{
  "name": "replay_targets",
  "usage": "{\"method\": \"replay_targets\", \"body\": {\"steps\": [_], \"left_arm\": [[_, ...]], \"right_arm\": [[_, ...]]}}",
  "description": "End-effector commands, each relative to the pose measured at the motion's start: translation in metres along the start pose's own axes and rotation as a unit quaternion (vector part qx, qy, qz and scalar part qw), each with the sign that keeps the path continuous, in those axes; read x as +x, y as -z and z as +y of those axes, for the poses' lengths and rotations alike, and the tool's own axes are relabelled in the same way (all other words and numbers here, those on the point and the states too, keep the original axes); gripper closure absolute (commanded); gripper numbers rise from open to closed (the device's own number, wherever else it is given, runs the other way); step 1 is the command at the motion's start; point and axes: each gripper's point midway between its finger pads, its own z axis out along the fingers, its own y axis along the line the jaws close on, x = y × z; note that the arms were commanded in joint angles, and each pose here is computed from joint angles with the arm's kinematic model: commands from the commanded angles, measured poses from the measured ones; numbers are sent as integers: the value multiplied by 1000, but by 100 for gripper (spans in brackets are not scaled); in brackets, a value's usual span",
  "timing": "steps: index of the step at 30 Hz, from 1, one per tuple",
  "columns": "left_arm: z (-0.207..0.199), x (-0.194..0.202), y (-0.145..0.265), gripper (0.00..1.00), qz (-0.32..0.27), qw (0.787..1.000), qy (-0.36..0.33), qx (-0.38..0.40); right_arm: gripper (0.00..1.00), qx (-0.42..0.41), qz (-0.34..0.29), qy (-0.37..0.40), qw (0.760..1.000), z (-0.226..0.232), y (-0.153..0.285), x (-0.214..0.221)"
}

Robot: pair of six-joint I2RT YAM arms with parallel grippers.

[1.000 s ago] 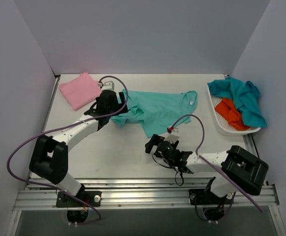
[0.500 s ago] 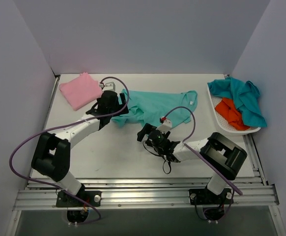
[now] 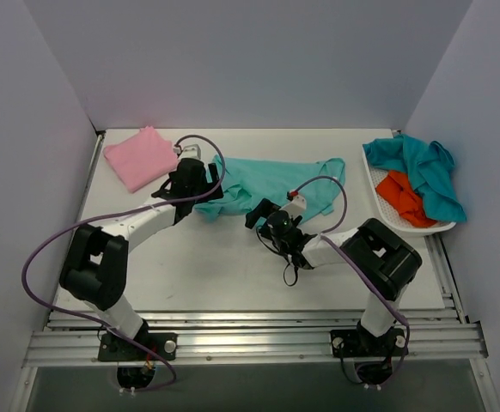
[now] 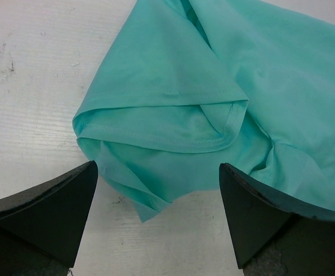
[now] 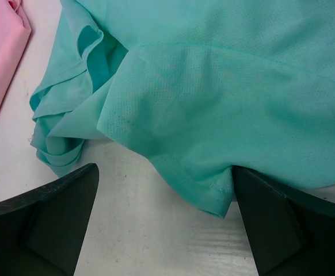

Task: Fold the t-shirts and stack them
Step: Flatten out the tshirt

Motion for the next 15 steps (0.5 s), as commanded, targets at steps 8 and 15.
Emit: {"method": "replay_targets", "body": {"steps": [8,15], "left_arm": [[-7,-23,-12,4,-22,1000,6,20],[7,-24,-17,4,-19,1000,13,8]], "right_arm": [[69,52,62,30,996,-55,-4,39],[100,62,72,28,995,-68,-4,43]]}}
